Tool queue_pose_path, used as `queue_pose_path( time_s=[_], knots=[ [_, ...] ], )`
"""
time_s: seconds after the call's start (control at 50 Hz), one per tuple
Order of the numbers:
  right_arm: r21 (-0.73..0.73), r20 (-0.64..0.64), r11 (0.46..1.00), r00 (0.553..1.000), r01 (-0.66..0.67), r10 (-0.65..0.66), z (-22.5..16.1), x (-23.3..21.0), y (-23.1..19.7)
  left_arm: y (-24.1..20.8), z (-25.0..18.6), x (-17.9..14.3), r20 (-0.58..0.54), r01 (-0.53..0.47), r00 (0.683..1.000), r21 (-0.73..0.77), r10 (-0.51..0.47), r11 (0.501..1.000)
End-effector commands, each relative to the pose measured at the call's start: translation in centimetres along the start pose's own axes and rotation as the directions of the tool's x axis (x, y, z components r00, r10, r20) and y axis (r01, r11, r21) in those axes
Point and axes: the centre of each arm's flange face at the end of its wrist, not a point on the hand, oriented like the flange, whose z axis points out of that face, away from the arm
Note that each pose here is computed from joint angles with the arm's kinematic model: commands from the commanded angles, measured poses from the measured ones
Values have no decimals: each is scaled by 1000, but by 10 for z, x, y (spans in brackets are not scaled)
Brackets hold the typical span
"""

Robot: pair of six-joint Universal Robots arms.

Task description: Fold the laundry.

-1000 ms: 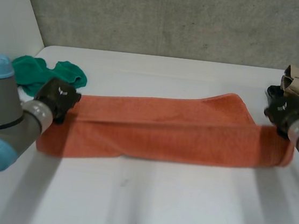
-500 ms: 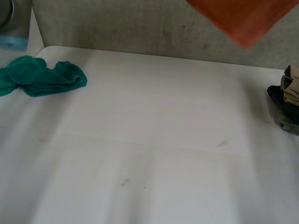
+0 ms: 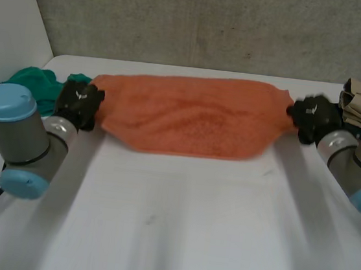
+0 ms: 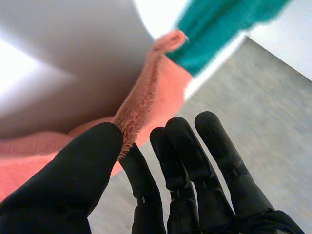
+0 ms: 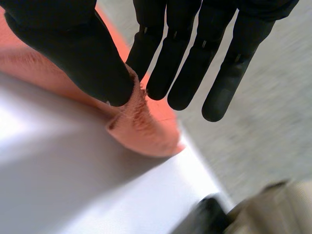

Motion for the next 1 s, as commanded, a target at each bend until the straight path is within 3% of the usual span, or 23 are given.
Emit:
queue_pose_path(
  time_s=[0.02, 0.1, 0.2, 0.26, 0.32, 0.38, 0.48, 0.54, 0.64, 0.72, 0.8, 1.0],
  knots=[
    [-336, 302, 912, 944, 237, -134, -75, -14, 15, -11, -78, 1, -146, -47, 989, -258, 9, 965],
    [-441, 407, 821, 896, 362, -177, -117, 4, 21, -21, -128, -1, -247, -112, 969, -395, 13, 912],
    [-453, 460, 782, 863, 429, -207, -151, 12, 10, -30, -184, 0, -396, -225, 918, -523, 0, 822],
    [-437, 452, 795, 867, 420, -210, -158, 12, 2, -35, -187, -1, -407, -243, 913, -508, 18, 827],
    [-414, 448, 811, 868, 412, -213, -155, 12, 0, -42, -173, -4, -378, -238, 924, -450, 58, 861],
    [-367, 386, 845, 891, 388, -241, -141, 16, -3, -43, -142, -7, -316, -221, 943, -372, 101, 902],
    [-381, 172, 890, 965, 251, -199, -90, 33, 20, -37, -91, -10, -223, -196, 965, -277, 135, 941],
    [-339, 105, 915, 976, 217, -192, -71, 32, 20, -28, -59, -9, -173, -186, 974, -225, 148, 957],
    [-178, -32, 954, 968, 240, -249, -24, 28, 9, -11, -14, -9, -78, -189, 981, -187, 177, 964],
    [-118, -132, 956, 950, 267, -282, 8, 30, 12, 6, 18, -10, 10, -186, 981, -201, 191, 962],
    [-110, -202, 954, 933, 280, -297, 35, 29, 21, 13, 35, -3, 23, -184, 981, -174, 191, 967],
    [-69, -277, 961, 921, 266, -275, 77, 8, 34, -25, 60, 2, 160, -127, 981, 88, 112, 988]
  ],
)
